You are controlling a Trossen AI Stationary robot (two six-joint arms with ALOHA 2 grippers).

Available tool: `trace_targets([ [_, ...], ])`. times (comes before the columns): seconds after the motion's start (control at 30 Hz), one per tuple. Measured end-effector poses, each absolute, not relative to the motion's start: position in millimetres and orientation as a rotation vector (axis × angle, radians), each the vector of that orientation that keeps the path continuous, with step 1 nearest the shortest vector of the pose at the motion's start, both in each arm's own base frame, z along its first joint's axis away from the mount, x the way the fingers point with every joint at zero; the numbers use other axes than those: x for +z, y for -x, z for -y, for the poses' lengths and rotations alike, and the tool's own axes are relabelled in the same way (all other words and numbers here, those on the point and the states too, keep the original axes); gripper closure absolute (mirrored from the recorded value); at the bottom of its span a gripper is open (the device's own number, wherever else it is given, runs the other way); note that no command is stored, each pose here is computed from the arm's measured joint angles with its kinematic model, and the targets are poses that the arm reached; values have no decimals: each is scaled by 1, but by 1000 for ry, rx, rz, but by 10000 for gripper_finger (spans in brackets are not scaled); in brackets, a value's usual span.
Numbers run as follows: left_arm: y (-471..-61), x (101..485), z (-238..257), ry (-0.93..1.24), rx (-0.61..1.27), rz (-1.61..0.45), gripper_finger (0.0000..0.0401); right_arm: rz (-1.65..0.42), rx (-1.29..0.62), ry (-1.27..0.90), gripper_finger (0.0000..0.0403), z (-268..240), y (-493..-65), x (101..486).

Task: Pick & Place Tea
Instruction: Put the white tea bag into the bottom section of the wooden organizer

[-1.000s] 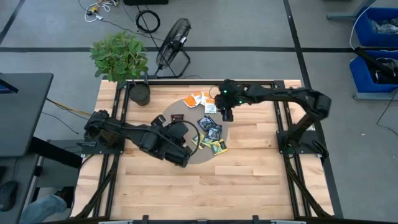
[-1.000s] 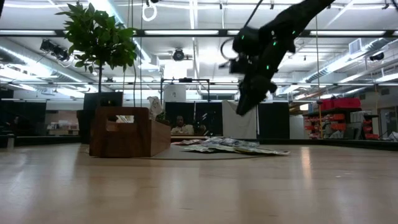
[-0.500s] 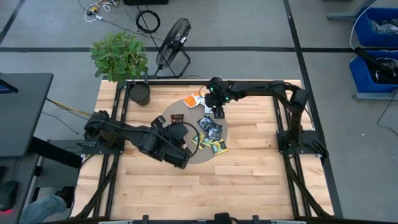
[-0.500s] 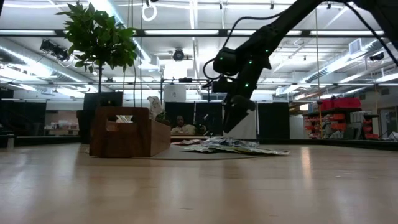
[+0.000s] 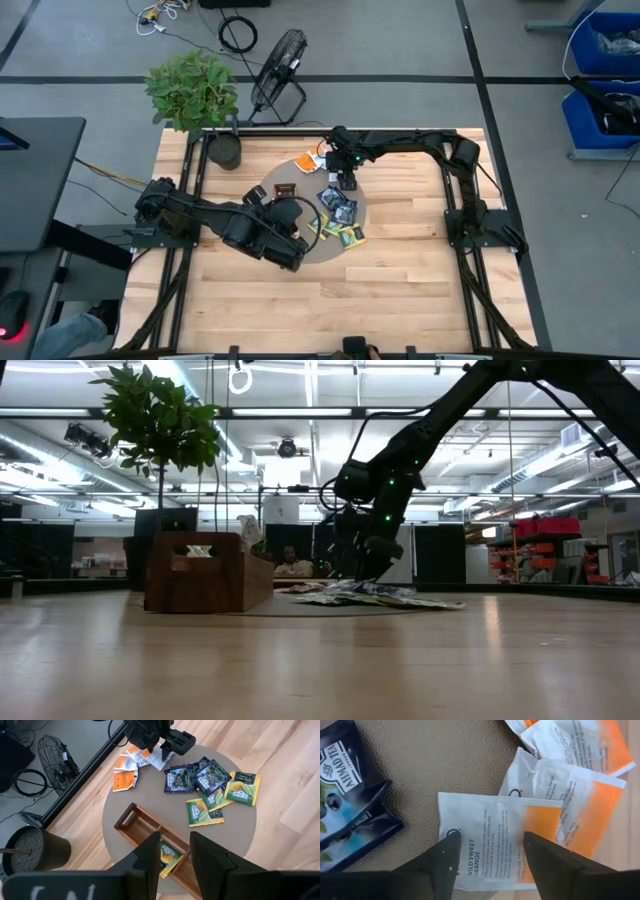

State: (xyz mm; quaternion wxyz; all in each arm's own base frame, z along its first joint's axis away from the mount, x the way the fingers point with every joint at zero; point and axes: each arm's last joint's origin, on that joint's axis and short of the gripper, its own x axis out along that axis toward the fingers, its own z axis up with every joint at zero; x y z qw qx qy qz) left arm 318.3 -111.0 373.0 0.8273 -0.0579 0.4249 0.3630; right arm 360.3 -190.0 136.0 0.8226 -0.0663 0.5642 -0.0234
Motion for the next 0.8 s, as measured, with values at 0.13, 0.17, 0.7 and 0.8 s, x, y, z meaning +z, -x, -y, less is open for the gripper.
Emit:
trace_targets([
  [0.13, -318, 373, 111, 122, 772, -901, 291, -1188, -62, 150, 212, 191, -362, 136],
  [0.17, -318, 373, 111, 122, 772, -901, 291, -1185, -64, 150, 224, 191, -362, 136],
  [0.7, -318, 373, 111, 127, 775, -899, 291, -1191, -64, 149, 398, 191, -362, 135],
  [0.8, -319, 373, 111, 129, 776, -898, 291, -1192, -66, 153, 400, 190, -361, 137],
])
